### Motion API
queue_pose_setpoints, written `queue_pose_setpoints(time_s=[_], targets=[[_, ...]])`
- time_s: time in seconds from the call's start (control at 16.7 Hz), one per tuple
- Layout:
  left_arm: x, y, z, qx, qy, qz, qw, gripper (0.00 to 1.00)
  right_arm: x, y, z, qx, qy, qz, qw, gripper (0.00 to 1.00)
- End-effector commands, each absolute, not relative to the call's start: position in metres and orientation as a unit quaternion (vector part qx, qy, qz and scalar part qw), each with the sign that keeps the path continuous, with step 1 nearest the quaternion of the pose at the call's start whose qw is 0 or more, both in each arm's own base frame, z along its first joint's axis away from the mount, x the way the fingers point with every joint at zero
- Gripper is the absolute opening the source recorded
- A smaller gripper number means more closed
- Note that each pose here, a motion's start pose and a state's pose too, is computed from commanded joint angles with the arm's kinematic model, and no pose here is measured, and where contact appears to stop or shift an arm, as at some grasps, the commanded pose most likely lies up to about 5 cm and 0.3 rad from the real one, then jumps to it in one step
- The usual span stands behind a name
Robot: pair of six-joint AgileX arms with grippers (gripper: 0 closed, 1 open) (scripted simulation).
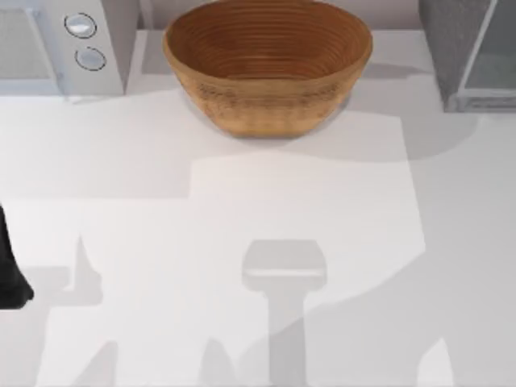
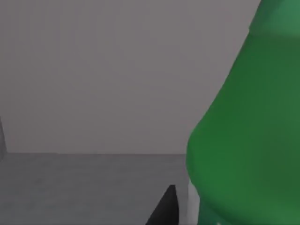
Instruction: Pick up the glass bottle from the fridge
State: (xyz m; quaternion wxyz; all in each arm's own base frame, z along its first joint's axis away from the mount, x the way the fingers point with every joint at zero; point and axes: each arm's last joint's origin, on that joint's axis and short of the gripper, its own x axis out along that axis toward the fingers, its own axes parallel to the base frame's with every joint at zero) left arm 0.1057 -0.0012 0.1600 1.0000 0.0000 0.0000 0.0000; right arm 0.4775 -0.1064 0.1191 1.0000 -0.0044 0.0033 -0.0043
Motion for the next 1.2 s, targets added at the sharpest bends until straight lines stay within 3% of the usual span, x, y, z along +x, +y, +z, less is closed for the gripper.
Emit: queue_pose_setpoints(time_s=[0.3,0.66,0.96,1.2], targets=[[0.106,-0.001,0.160,0.000,0.000,0.000,1.000,1.00,0.477,-0.108,0.125,-0.004,0.003,-0.006,1.000,0.00],[0.106,-0.001,0.160,0.000,0.000,0.000,1.000,1.00,0.477,-0.108,0.168,-0.004,0.003,-0.006,1.000,0.00],[0.106,-0.001,0.160,0.000,0.000,0.000,1.000,1.00,0.476,-0.107,0.167,-0.002,0.005,-0.005,1.000,0.00],[0.106,-0.001,0.160,0.000,0.000,0.000,1.000,1.00,0.454,-0.104,0.172,-0.005,-0.001,0.004,1.000,0.00]])
